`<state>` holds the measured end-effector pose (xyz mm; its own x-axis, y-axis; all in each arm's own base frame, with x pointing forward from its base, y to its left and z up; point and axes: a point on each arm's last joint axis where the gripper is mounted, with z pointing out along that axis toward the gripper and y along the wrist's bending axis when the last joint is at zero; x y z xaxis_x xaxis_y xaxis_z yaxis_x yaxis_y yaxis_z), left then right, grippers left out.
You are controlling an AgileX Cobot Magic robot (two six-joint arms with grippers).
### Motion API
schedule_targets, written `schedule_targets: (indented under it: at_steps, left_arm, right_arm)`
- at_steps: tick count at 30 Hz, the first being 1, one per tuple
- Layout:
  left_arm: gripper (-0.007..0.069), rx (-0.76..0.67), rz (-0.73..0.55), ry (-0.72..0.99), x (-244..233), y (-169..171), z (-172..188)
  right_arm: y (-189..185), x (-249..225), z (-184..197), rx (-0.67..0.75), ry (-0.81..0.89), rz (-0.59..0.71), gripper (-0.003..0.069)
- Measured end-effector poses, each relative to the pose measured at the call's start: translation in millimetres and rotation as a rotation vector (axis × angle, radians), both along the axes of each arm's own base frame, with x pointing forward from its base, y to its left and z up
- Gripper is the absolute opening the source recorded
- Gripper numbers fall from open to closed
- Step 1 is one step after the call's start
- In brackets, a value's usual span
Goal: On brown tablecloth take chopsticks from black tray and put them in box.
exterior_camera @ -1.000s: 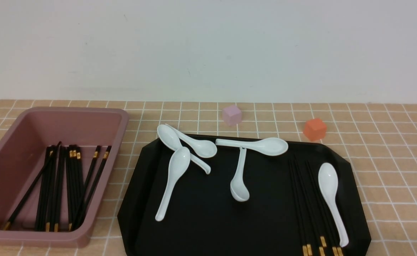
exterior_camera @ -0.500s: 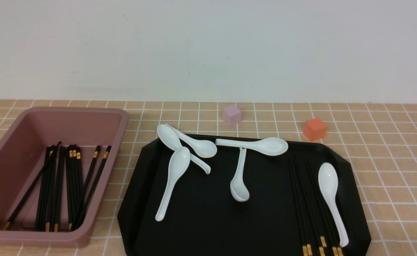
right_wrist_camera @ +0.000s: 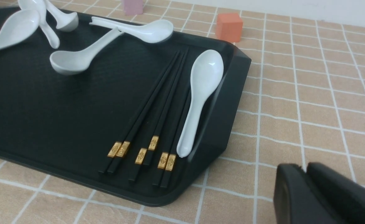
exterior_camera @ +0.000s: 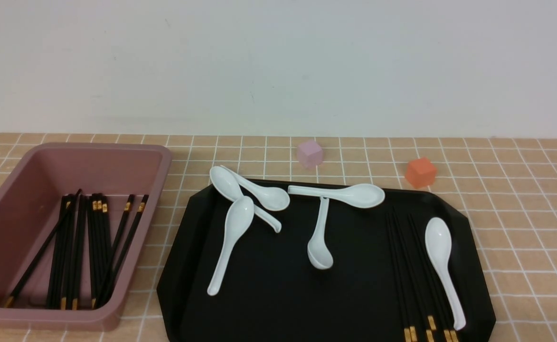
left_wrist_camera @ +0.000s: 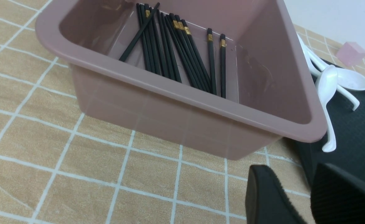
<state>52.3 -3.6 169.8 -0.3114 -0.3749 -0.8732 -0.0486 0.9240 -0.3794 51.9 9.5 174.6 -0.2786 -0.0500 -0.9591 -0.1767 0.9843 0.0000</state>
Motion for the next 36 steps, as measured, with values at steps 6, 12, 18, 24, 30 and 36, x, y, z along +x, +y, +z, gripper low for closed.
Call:
schedule_targets:
  at_steps: [6, 12, 18, 24, 30, 36]
  left_arm:
    - [0.0239, 0.000, 0.000, 0.000, 0.0, 0.0, 0.0]
    - [0.0239, 0.000, 0.000, 0.000, 0.0, 0.0, 0.0]
    - [0.0239, 0.000, 0.000, 0.000, 0.0, 0.0, 0.0]
    - [0.0239, 0.000, 0.000, 0.000, 0.0, 0.0, 0.0]
    - [0.0239, 0.000, 0.000, 0.000, 0.0, 0.0, 0.0]
    - [0.0239, 0.000, 0.000, 0.000, 0.0, 0.0, 0.0]
  right_arm:
    - [0.0, 0.0, 0.0, 0.000, 0.000, 0.000, 0.0092]
    - [0.0, 0.0, 0.0, 0.000, 0.000, 0.000, 0.0097]
    - [0.0, 0.0, 0.0, 0.000, 0.000, 0.000, 0.0103]
    - [0.0, 0.0, 0.1, 0.000, 0.000, 0.000, 0.0111]
    - [0.0, 0.0, 0.1, 0.000, 0.000, 0.000, 0.0118]
    - [0.0, 0.0, 0.1, 0.000, 0.000, 0.000, 0.0125]
